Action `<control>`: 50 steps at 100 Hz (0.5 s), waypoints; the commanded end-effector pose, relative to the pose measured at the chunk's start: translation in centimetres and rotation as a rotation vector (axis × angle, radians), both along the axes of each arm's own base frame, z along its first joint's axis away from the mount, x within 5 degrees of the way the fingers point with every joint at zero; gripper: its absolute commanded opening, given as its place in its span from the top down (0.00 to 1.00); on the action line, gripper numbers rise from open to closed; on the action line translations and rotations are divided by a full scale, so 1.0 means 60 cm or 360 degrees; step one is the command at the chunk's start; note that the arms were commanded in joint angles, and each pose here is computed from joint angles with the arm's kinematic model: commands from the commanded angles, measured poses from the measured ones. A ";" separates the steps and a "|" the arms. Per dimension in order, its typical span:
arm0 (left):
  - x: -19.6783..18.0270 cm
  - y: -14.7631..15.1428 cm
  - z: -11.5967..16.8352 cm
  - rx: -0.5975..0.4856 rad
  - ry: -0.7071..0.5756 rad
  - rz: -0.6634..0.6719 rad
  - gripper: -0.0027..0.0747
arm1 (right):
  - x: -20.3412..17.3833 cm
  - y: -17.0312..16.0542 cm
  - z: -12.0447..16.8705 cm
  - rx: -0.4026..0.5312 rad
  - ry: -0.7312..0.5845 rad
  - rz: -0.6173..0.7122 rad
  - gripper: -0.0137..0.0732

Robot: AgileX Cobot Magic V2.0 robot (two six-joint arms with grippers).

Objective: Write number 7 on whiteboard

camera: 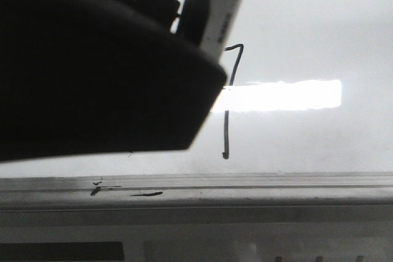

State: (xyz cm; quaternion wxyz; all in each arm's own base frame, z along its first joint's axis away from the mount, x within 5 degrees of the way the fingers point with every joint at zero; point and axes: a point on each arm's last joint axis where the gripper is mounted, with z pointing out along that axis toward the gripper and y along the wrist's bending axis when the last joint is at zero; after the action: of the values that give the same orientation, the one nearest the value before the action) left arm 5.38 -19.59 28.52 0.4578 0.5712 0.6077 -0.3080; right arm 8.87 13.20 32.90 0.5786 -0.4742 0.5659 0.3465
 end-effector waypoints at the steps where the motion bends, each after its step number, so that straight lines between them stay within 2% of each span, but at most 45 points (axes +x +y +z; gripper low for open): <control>1: 0.015 -0.028 0.017 -0.0192 0.0141 0.0201 0.47 | -0.003 0.000 0.028 0.0149 0.0018 0.0025 0.89; 37: 0.019 -0.029 0.019 -0.0233 0.0162 0.0255 0.48 | -0.007 0.012 0.026 0.0174 0.0019 0.0174 0.89; 50: 0.019 -0.029 0.019 -0.0240 0.0196 0.0269 0.61 | -0.005 0.017 0.034 0.0185 -0.0019 0.0223 0.89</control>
State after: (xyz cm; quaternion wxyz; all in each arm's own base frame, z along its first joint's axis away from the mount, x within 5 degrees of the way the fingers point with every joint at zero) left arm 5.41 -19.61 28.57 0.4599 0.5680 0.6084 -0.3094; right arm 8.63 13.97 33.05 0.5676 -0.4923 0.5361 0.3849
